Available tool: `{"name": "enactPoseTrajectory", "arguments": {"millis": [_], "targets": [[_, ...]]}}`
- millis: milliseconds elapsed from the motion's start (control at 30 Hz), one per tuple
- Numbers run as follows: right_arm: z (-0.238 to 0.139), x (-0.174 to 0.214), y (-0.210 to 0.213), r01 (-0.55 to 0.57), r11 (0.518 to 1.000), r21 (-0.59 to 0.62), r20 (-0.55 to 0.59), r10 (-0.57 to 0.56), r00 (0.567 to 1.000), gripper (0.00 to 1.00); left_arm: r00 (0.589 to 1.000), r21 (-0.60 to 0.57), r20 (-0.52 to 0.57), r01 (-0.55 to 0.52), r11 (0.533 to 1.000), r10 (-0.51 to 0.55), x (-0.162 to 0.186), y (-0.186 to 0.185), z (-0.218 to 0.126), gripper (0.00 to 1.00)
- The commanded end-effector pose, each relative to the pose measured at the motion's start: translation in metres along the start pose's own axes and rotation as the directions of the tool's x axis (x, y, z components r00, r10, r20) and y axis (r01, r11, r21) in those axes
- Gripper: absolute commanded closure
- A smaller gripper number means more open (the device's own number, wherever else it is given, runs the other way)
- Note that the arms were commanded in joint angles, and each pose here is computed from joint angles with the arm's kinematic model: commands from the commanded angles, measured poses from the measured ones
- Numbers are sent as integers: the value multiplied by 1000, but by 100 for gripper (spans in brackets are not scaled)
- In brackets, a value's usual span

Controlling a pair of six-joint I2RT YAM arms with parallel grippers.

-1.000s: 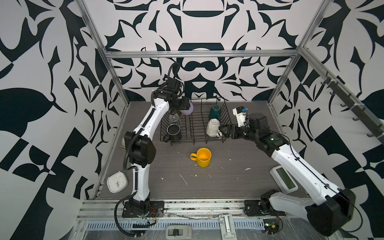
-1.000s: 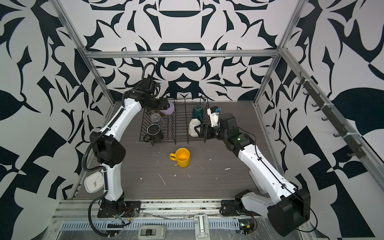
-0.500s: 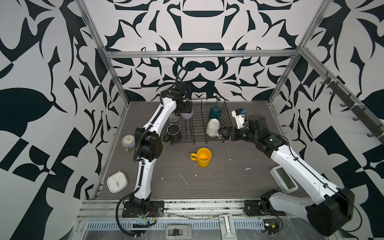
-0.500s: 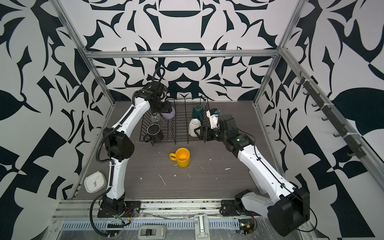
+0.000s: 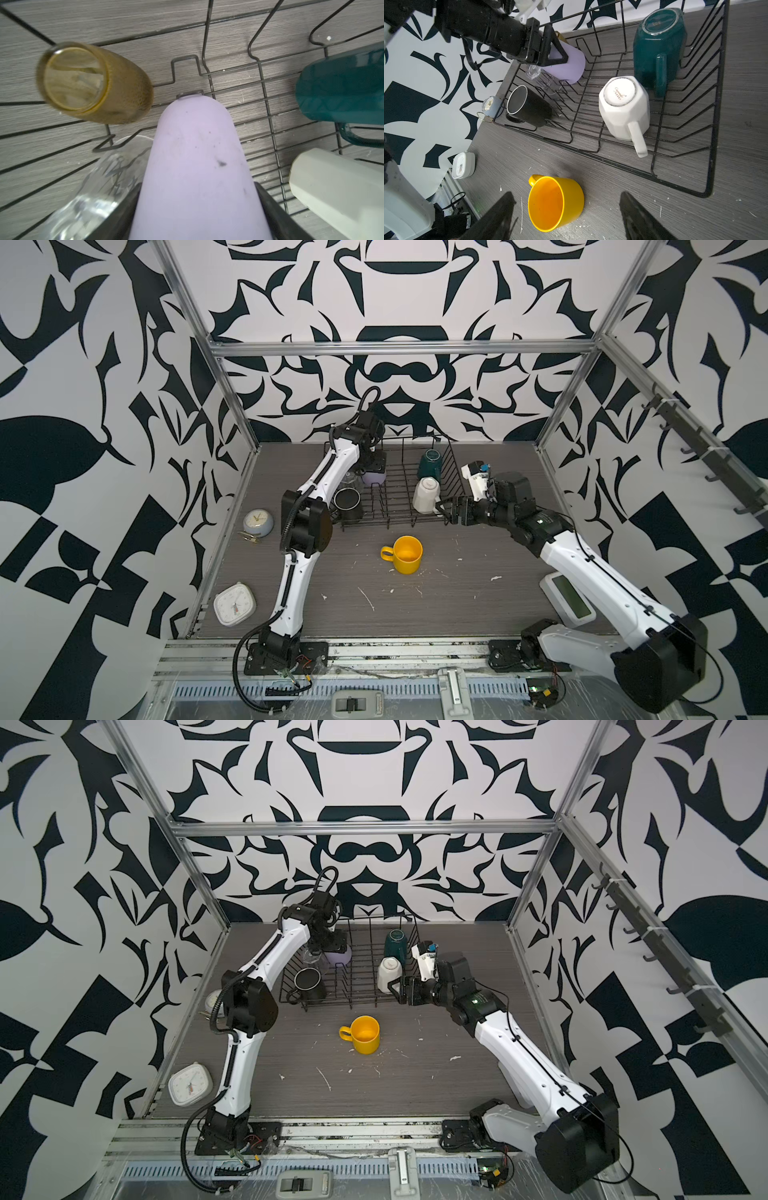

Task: Load the cups into the dish rack
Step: 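Lower the lavender cup opening-down into the rack with the left gripper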

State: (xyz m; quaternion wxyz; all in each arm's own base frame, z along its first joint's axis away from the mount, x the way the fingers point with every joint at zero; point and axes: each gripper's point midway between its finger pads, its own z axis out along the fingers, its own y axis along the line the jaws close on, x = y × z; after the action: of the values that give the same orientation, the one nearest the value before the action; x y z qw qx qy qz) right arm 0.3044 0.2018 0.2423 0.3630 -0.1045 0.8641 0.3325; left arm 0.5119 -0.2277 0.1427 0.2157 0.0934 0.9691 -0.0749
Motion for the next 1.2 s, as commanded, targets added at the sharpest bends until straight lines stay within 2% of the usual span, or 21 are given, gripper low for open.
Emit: {"name": "enactPoseTrajectory", "arguments": {"millis": [0,267,367,500,567,700,900,1167], "targets": [[-4,-11,10,24,999,-37,41,-23,999,18,999,-18,-34,-14,1000,14,6,2,7,42],[-1,-11,10,20,999,-40,33,-19,999,18,999,-29,-42,-32,999,31,8,3,15,21],[0,-11,10,20,999,-42,30,-19,999,18,999,-29,-35,-33,999,32,7,4,14,16],[1,-12,10,20,999,-42,30,-19,999,19,999,-31,-33,-35,999,34,7,4,12,16],[1,-11,9,19,999,-40,28,-18,999,19,999,-29,-28,-36,999,35,6,4,11,11],[2,-11,8,16,999,-35,25,-15,1000,19,999,-23,-7,-35,999,35,2,2,5,10],[1,-8,-1,24,999,22,3,-24,1000,20,997,-5,68,-35,999,36,-10,-1,-22,9],[5,5,-6,79,991,107,-68,-72,995,25,964,7,265,-25,1000,23,-31,-1,-90,9]]}}
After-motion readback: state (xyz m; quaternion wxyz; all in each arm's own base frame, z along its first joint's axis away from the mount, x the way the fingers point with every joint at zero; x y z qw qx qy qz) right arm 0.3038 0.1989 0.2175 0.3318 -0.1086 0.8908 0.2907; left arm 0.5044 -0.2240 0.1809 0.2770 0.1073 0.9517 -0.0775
